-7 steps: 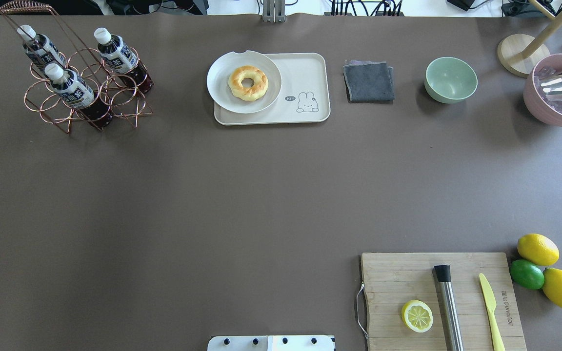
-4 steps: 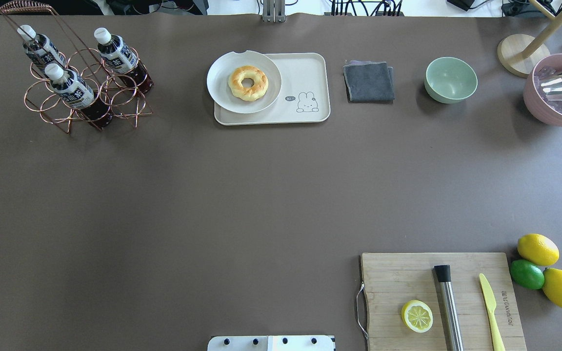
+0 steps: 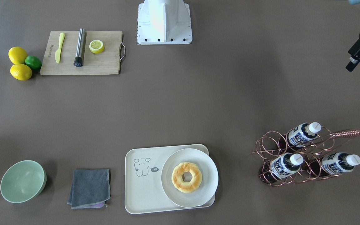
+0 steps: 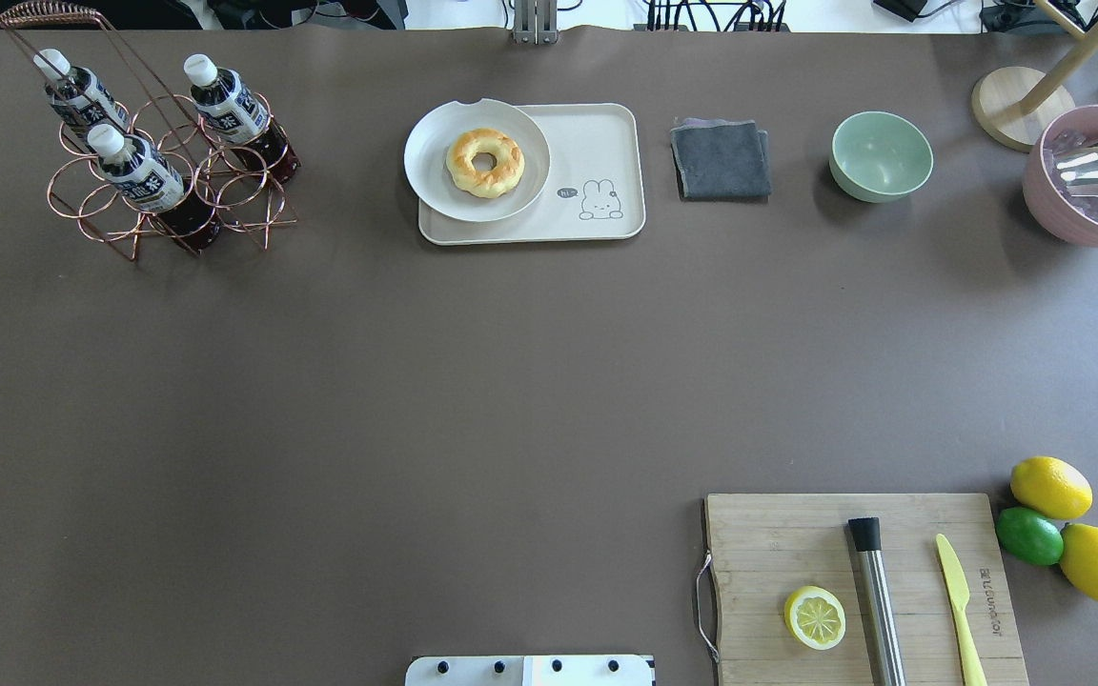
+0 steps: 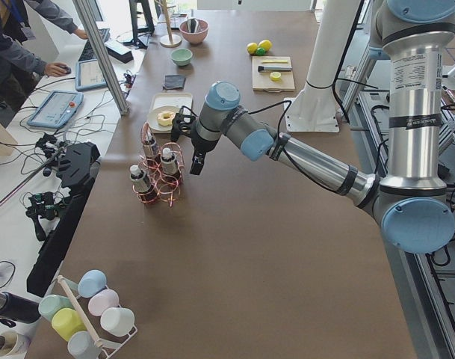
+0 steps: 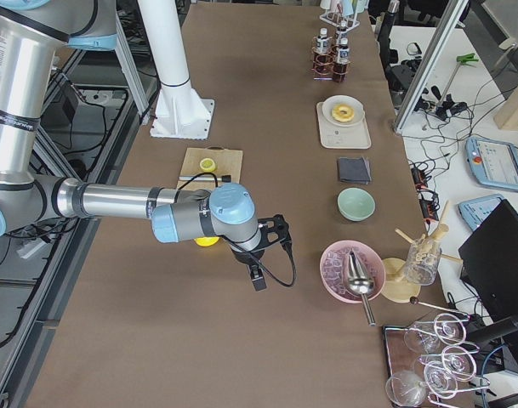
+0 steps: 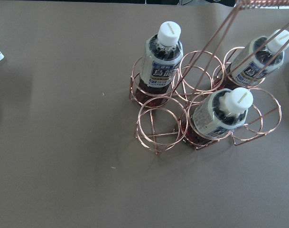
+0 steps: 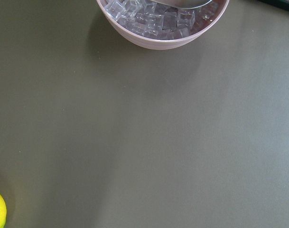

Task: Place tea on tray
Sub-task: 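Reach the left gripper down onto the nearest tea bottle in the copper rack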

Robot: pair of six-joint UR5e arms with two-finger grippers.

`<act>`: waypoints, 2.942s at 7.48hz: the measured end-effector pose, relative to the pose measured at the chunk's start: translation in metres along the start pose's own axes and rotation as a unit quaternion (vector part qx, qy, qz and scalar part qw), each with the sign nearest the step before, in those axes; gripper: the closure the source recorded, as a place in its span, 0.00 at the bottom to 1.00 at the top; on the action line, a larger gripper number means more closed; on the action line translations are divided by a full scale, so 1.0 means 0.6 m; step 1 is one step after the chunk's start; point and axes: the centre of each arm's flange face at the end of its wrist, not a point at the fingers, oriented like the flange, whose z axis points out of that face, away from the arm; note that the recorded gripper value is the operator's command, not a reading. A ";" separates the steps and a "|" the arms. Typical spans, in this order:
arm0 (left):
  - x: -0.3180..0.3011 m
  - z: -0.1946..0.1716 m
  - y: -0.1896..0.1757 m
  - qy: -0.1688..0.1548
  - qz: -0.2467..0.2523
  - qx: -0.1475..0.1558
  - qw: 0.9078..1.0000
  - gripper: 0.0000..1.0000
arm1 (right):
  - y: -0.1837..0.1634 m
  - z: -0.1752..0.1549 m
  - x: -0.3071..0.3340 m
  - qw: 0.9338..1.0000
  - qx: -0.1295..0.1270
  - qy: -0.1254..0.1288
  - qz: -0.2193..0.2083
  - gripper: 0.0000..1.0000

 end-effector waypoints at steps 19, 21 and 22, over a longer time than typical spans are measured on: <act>0.208 0.251 -0.120 -0.042 0.028 0.004 0.999 0.24 | 0.001 0.001 0.000 1.000 0.000 -0.001 0.003 0.00; 0.199 0.248 -0.124 -0.043 0.026 0.005 0.999 0.33 | 0.002 0.001 0.000 1.000 0.000 -0.001 0.003 0.00; 0.195 0.245 -0.127 -0.043 0.025 0.005 0.999 0.38 | 0.003 0.002 0.000 1.000 -0.001 -0.001 0.003 0.00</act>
